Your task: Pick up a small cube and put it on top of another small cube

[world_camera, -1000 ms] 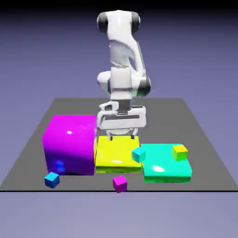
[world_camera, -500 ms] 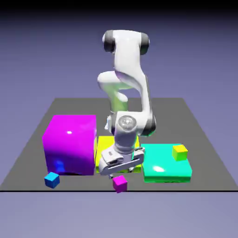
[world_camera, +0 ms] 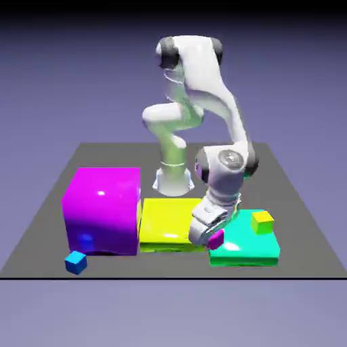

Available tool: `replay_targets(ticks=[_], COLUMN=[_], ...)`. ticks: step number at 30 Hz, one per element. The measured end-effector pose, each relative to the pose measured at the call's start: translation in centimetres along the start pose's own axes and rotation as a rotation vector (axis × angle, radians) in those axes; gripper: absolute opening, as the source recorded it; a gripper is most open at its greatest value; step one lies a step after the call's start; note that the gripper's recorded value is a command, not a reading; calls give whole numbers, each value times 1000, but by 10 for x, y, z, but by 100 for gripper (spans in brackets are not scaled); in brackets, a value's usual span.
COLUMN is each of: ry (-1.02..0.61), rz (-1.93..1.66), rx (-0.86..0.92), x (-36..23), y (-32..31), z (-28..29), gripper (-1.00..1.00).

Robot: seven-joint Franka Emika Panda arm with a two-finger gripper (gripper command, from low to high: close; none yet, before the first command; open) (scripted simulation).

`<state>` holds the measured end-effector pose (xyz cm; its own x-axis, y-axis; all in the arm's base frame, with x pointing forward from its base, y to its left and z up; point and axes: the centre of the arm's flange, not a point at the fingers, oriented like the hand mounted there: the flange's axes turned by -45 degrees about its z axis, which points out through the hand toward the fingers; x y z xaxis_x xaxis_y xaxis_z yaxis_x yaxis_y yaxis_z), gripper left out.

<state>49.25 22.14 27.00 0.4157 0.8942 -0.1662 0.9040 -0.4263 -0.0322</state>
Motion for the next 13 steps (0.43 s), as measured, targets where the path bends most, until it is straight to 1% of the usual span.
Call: replay_targets(ticks=[2, 4, 5, 6, 9, 10, 12, 13], ry=[-11, -28, -29, -29, -29, -29, -29, -30], rz=[-217, -461, -427, -443, -438, -438, -438, -437], rx=[-49, -112, -107, -110, -110, -109, -111, -112], x=[28, 53, 45, 49, 51, 51, 51, 51], y=[-60, -137, -120, -128, -120, -119, -119, -119], z=[-29, -56, -55, -56, -2, 14, 14, -4], gripper=[-100, -100, -100, -100, -100, 100, 100, 100])
